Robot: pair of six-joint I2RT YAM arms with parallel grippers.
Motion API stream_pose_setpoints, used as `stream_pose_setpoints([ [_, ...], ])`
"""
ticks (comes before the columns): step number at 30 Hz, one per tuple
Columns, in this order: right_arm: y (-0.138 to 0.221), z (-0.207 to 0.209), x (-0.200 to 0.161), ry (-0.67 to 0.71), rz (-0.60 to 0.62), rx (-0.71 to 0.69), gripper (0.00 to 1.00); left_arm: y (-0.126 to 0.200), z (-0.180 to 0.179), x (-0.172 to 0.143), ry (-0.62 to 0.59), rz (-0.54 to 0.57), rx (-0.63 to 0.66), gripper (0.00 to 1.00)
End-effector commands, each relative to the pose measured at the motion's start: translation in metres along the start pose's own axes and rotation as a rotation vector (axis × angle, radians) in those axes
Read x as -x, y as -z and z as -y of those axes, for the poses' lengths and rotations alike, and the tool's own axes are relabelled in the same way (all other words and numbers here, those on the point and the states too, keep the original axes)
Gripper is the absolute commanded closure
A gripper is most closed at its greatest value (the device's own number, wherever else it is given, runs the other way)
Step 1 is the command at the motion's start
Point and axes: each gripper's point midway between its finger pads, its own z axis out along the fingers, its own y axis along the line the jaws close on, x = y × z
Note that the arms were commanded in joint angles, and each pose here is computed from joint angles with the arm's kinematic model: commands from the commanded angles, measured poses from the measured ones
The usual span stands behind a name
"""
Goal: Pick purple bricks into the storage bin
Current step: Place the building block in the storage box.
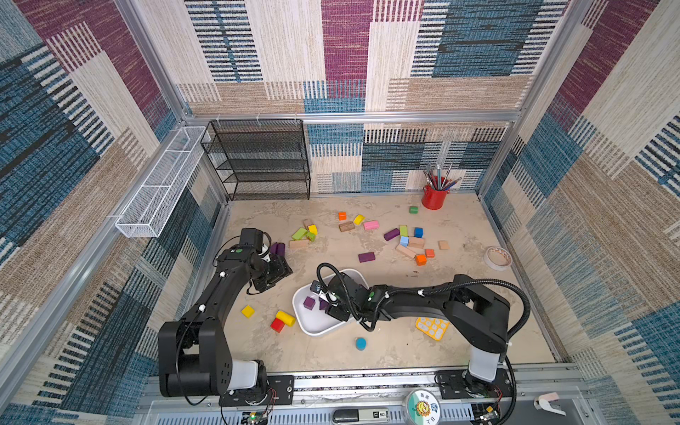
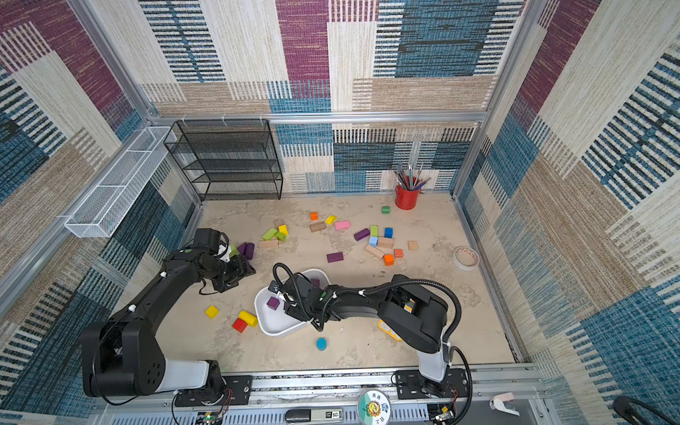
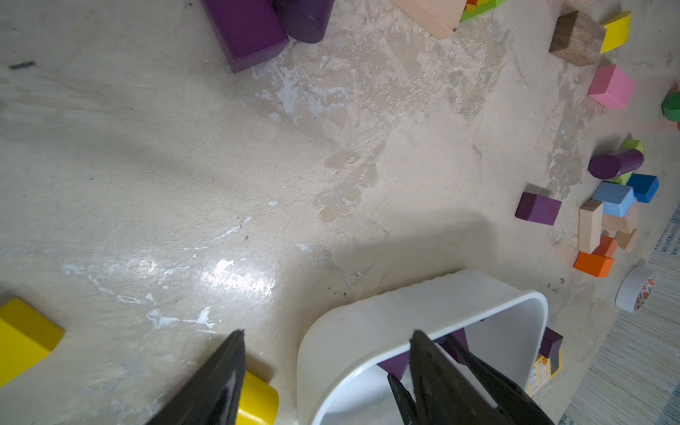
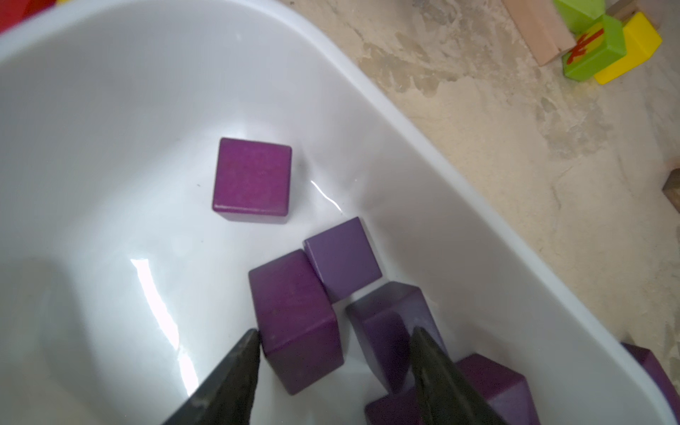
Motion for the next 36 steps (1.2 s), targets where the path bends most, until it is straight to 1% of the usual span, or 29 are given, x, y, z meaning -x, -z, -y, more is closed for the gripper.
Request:
stream_pose_setpoints([
  [1,-0.002,0.002,0.007,-0.011,0.024,-0.008,0.35,0.001,-0.002,-0.001,-0.015,-0.006,0.016,0.28],
  [8,0.0,0.006,0.017,-0.025,0.047,0.0,0.36,0.0,-0.002,-0.001,-0.02,-0.01,0.025,0.29],
  [14,0.013,0.014,0.035,-0.06,0.112,0.015,0.36,0.001,-0.007,0.0,-0.014,-0.001,0.062,0.3],
  [18,0.026,0.02,0.047,-0.097,0.168,0.03,0.36,0.002,-0.014,0.002,0.004,0.004,0.109,0.35],
  [25,0.052,0.026,0.067,-0.184,0.284,0.086,0.37,0.01,-0.02,0.013,0.017,0.032,0.183,0.38],
  [31,0.079,0.036,0.075,-0.234,0.362,0.106,0.37,0.017,-0.021,0.024,0.038,0.061,0.237,0.41],
  [36,0.099,0.046,0.071,-0.25,0.391,0.088,0.36,0.016,-0.025,0.032,0.07,0.079,0.293,0.43],
])
